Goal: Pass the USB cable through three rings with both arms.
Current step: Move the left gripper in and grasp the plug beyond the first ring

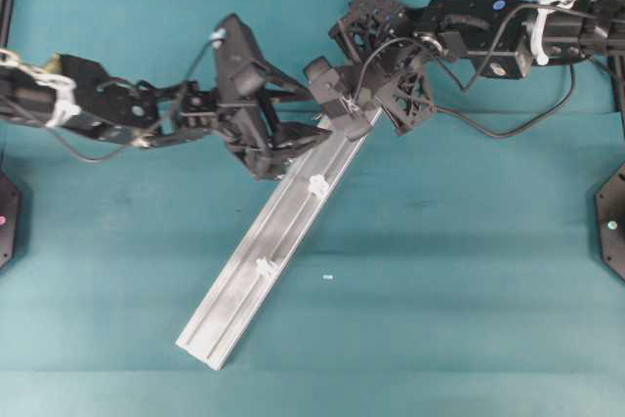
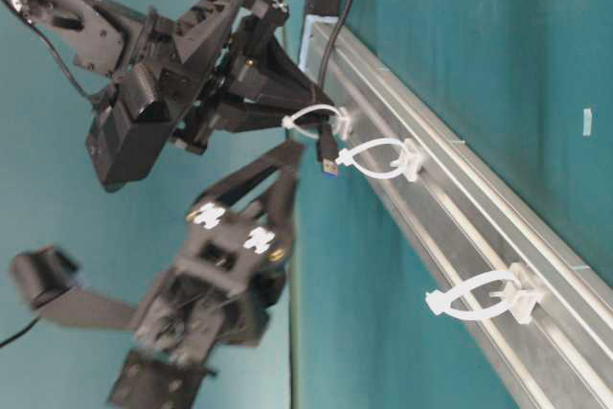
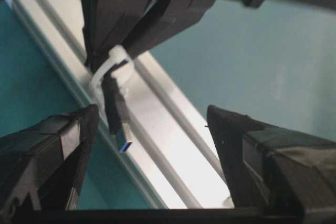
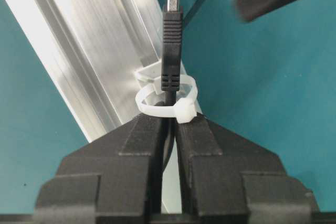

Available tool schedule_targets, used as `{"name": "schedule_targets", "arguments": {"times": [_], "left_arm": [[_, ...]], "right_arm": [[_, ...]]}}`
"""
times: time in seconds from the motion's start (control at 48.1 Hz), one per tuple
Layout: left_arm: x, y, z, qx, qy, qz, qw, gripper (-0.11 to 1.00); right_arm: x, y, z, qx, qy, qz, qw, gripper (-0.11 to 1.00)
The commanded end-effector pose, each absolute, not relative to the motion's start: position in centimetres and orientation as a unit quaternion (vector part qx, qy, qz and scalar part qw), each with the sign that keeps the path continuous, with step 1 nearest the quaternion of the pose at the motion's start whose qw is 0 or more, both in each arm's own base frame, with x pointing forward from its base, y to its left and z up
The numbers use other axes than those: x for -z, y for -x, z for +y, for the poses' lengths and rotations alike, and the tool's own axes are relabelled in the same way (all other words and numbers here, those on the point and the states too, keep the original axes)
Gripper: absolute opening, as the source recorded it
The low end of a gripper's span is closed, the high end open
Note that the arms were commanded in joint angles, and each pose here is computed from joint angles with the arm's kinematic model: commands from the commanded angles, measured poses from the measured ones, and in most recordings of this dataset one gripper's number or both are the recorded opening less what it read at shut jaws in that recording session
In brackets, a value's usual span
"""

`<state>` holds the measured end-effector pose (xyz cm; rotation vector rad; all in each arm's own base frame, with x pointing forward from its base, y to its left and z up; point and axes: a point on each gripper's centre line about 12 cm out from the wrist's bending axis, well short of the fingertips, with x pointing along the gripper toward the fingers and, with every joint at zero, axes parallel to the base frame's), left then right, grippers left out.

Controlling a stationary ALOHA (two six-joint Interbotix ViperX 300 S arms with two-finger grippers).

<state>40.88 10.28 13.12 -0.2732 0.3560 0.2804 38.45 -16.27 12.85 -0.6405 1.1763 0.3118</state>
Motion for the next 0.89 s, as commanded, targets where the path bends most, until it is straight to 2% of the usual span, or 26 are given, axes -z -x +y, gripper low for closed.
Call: {"name": "schedule_targets", "arguments": {"times": [0.0, 0.27, 0.873], "left_arm": [[-11.8, -41.7, 10.3, -0.137, 0.136, 0.187, 0.963, 0.9], [-11.3, -41.9, 11.8, -0.152, 0.137, 0.19, 0.96, 0.89], [-11.6, -42.7, 12.1, -0.152, 0.135, 0.181, 0.962, 0.86]], "right_arm": [[-13.2, -38.8, -16.2, -0.138, 0.294, 0.538, 0.778, 0.08], [-13.1, -38.6, -16.2, -0.139, 0.287, 0.538, 0.78, 0.08], [-13.1, -38.7, -16.1, -0.138, 0.286, 0.538, 0.781, 0.08]]}}
